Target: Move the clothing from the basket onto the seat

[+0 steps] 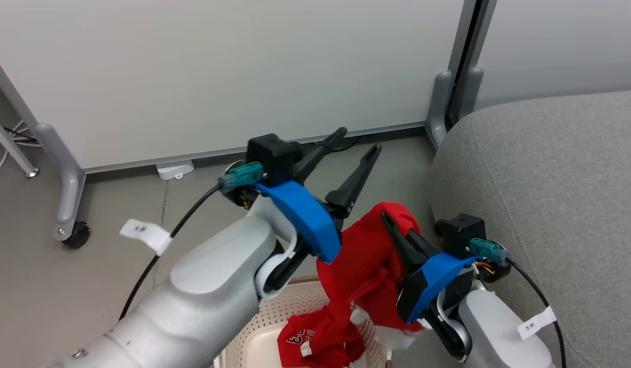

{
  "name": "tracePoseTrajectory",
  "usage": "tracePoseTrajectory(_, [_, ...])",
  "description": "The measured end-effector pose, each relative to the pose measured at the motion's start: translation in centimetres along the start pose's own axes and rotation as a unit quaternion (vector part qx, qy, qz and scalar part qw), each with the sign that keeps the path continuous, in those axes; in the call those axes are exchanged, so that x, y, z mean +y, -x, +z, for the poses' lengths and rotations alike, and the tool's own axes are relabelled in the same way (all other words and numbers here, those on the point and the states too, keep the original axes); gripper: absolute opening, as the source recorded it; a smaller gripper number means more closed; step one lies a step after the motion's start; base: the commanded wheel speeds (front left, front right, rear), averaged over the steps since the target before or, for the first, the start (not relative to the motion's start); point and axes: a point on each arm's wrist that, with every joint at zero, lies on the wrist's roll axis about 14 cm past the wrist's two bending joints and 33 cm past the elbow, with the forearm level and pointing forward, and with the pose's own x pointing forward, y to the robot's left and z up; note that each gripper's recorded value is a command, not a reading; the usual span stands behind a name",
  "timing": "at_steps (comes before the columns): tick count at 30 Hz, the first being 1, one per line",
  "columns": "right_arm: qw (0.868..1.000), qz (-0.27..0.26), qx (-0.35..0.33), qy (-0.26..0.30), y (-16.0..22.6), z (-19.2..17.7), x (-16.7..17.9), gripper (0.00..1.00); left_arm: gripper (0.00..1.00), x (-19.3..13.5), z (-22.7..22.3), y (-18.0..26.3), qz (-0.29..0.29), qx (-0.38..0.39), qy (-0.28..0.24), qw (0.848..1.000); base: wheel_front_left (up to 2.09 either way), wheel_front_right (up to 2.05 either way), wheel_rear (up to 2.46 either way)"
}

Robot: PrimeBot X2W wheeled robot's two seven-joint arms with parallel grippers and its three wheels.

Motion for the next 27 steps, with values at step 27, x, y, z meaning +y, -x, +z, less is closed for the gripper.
tracePoseTrajectory(27, [0.993, -0.119, -0.02, 0.0, 6.7, 1.8, -6.1, 0.0, 1.0, 6.9, -8.0, 11.3, 0.169, -0.014, 0.013, 0.985, 0.0, 0.0, 0.0])
